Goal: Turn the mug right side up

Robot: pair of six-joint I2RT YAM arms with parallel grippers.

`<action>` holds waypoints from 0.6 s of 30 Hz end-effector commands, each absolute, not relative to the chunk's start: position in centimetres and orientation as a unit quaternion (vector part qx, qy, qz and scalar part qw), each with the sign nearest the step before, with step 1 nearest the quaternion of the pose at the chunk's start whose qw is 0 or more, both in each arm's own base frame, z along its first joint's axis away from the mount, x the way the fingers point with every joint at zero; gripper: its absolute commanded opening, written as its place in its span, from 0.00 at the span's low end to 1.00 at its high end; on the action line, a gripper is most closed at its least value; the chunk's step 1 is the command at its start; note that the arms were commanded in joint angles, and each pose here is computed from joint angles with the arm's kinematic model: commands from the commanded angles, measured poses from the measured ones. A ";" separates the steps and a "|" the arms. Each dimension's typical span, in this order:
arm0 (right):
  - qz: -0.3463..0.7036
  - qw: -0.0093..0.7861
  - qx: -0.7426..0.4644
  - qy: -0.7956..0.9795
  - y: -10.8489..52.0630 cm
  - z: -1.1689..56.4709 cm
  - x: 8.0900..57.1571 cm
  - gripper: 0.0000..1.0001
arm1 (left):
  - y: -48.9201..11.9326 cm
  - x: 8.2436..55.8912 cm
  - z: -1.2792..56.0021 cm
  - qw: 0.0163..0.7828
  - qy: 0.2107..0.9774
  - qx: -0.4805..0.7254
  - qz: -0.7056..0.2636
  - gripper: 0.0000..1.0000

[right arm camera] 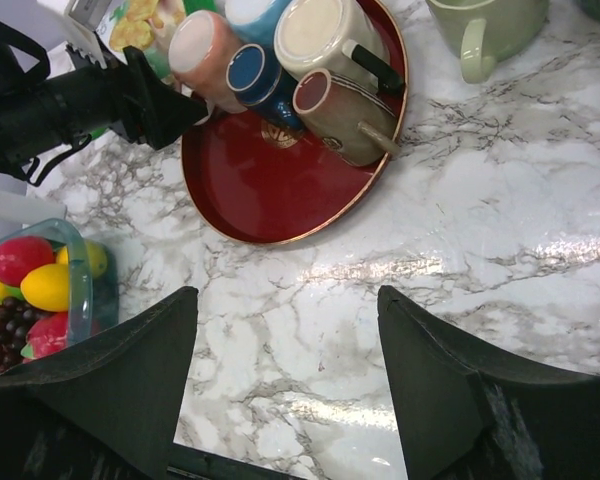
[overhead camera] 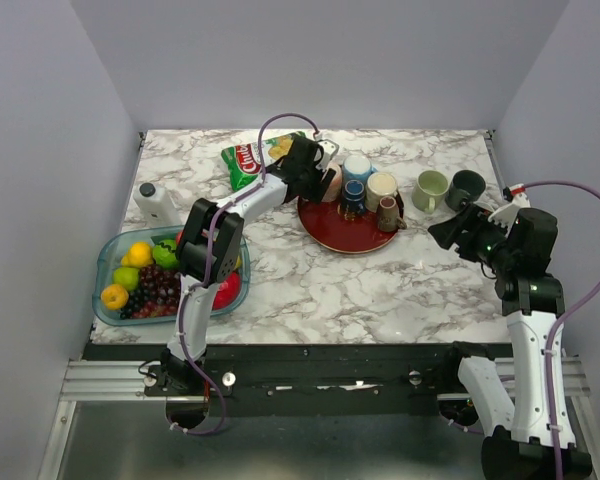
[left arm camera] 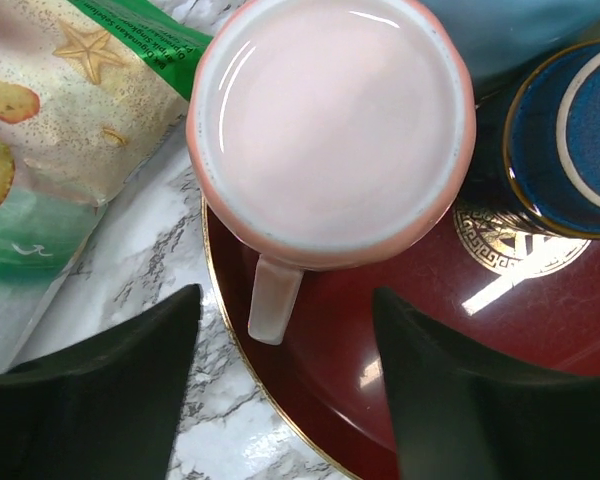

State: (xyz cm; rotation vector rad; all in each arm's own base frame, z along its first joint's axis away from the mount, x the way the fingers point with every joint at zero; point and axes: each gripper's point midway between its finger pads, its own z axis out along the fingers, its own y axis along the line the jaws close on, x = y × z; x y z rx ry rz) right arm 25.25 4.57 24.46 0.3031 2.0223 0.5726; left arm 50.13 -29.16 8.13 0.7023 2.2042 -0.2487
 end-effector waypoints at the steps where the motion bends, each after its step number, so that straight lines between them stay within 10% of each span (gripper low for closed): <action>1: 0.244 0.484 0.126 0.831 5.0 25.2 24.5 0.79 | -30.5 50.4 8.7 0.404 0.859 0.289 -0.125 0.68; 18: 0.246 0.487 0.124 0.829 5.0 25.6 24.4 0.79 | -31.5 50.8 9.2 0.407 0.855 0.285 -0.148 0.44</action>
